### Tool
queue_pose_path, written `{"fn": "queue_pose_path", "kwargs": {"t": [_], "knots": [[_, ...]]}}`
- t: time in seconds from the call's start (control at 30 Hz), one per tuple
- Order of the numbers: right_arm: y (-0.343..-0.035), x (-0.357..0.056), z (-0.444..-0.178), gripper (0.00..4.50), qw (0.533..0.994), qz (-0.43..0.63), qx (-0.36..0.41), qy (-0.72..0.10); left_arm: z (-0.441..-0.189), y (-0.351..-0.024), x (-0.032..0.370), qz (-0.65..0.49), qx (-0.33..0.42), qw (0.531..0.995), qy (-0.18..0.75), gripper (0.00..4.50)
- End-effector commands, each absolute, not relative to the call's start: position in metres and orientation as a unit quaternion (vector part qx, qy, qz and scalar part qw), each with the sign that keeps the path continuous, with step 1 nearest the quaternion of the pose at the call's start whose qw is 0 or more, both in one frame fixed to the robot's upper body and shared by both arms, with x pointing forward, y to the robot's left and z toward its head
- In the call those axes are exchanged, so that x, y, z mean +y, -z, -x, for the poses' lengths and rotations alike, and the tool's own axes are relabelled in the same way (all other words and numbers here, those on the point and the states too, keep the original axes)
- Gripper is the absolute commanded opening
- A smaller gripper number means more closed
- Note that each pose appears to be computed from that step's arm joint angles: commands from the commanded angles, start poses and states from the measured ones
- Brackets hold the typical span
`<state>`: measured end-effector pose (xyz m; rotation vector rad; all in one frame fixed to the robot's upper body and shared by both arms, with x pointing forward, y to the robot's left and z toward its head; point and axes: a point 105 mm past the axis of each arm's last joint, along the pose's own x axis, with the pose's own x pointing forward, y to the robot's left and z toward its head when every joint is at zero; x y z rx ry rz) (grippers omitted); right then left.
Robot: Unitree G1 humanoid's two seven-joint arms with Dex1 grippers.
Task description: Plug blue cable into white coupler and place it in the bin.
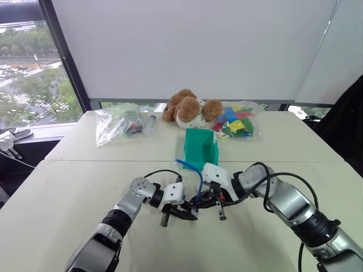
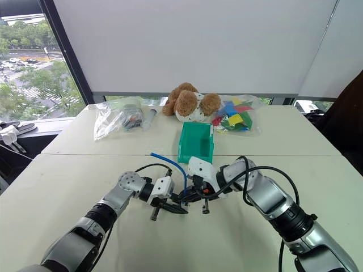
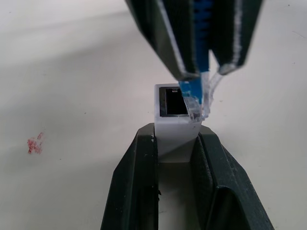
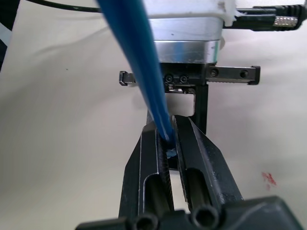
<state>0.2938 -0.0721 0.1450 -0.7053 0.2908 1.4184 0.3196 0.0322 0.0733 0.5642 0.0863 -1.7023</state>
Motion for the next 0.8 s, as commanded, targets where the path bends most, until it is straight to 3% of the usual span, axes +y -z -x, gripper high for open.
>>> {"fn": "queue_pose_path", "kwargs": {"t": [0.03, 0.8], "knots": [[-0.1449, -0.0799, -0.2985, 0.00, 0.698, 0.326, 0.138, -0.622, -0.3220, -0.0630, 0.0350, -0.261, 0.062, 0.626, 0.732, 0.33], [-0.1456, -0.0838, -0.2949, 0.00, 0.690, 0.329, 0.150, -0.627, -0.3236, -0.0635, 0.0312, -0.261, 0.056, 0.630, 0.729, 0.33]]}}
